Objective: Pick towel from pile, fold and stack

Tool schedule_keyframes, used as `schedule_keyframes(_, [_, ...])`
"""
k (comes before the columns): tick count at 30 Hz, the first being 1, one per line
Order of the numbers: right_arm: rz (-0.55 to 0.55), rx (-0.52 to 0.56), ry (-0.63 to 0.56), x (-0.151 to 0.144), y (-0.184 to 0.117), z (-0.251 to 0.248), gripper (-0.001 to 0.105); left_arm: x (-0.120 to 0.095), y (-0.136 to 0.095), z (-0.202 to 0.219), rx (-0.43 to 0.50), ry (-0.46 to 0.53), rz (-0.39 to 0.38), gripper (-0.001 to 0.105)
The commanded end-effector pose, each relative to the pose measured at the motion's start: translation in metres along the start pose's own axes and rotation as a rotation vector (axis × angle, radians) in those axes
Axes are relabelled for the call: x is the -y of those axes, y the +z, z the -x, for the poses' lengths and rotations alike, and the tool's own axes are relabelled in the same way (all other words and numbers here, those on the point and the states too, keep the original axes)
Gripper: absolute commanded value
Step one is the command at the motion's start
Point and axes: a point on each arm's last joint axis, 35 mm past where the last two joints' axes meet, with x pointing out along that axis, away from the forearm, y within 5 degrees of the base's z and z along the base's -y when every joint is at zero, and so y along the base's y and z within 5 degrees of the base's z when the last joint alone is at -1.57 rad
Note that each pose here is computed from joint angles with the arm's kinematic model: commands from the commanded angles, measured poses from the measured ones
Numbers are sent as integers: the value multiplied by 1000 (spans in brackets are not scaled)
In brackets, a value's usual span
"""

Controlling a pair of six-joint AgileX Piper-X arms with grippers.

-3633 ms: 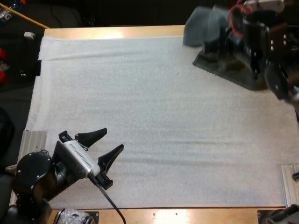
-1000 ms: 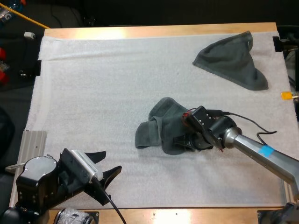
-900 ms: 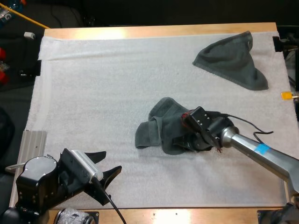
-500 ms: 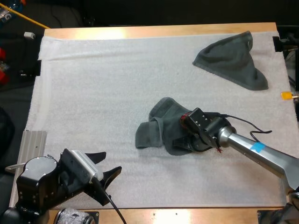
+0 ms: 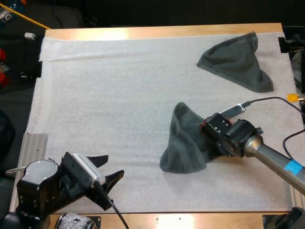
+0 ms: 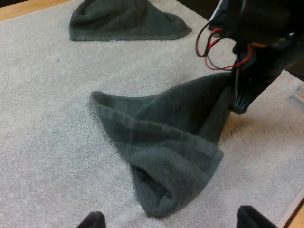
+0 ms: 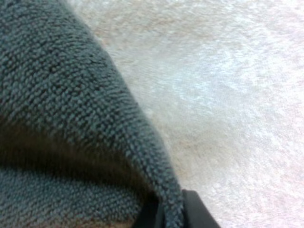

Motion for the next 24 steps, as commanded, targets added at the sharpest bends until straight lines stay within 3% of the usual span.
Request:
schedule_keyframes(1, [17, -10, -23, 3, -3, 2, 0, 1, 1, 1, -2, -12, -4, 56])
schedule_keyframes(7, [8, -15, -20, 3, -4, 3, 5, 1, 1, 1, -2, -12, -4, 56])
schedule_keyframes(10, [8, -20, -13, 4, -5, 4, 27, 1, 1, 1, -2, -12, -4, 56])
schedule_keyframes(12, [-1, -22, -13, 5, -7, 6, 51, 1, 1, 1, -2, -12, -4, 56])
schedule_keyframes(14, [-26, -21, -5, 6, -9, 9, 66, 1, 1, 1, -2, -12, -4, 56])
schedule_keyframes(16, [-54, -7, 25, 7, -11, 12, 67, 1, 1, 1, -2, -12, -4, 56])
schedule_keyframes(19, [-114, 34, 113, 7, -11, 19, 60, 1, 1, 1, -2, -12, -4, 56])
schedule_keyframes(24, [-198, 129, 433, -3, -3, 23, 47, 1, 0, 1, -2, -11, -4, 56])
